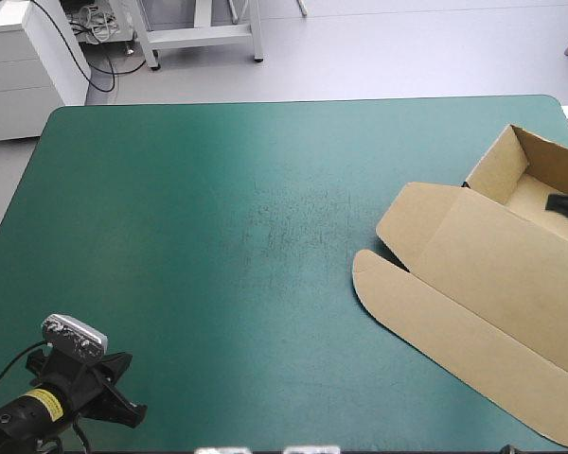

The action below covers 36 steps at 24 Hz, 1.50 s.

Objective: Fold the box

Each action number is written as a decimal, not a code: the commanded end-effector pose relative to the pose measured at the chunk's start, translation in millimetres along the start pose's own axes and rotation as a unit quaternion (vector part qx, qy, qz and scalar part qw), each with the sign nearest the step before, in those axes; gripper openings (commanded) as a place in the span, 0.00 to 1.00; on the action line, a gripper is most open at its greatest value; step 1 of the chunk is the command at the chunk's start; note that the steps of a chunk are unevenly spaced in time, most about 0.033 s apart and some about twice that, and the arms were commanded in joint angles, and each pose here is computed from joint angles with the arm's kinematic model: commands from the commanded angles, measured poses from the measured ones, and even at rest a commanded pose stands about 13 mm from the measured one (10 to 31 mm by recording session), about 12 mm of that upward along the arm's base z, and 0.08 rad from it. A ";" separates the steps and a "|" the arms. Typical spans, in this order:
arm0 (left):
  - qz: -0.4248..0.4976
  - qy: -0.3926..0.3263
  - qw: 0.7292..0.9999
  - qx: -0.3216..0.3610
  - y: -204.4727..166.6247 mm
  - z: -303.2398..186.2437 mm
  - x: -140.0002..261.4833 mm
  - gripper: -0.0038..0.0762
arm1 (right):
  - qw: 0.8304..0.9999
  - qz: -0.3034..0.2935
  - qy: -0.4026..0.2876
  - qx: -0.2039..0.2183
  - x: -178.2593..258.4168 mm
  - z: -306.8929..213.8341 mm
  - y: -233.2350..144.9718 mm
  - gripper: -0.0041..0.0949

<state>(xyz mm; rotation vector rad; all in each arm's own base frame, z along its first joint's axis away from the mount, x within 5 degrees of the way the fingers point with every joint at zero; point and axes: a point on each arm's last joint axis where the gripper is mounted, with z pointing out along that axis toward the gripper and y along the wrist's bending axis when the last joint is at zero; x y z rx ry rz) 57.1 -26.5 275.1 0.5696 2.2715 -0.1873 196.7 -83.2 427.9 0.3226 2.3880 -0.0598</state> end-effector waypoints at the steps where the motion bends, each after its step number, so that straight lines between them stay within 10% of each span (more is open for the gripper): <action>1: 0.000 -0.035 0.999 -0.001 0.4 -4.3 -10.3 0.04 | 0.997 -0.044 -0.067 -0.024 31.6 -38.2 26.0 0.04; 21: -0.068 -0.032 0.995 -0.070 12.8 -5.1 -8.8 0.04 | 0.975 -0.129 -0.132 -0.125 260.6 -39.2 46.0 0.04; 36: -0.081 -0.033 0.993 -0.076 13.8 -5.3 -8.9 0.04 | 0.969 -0.113 -0.176 -0.132 271.0 -44.2 45.9 0.04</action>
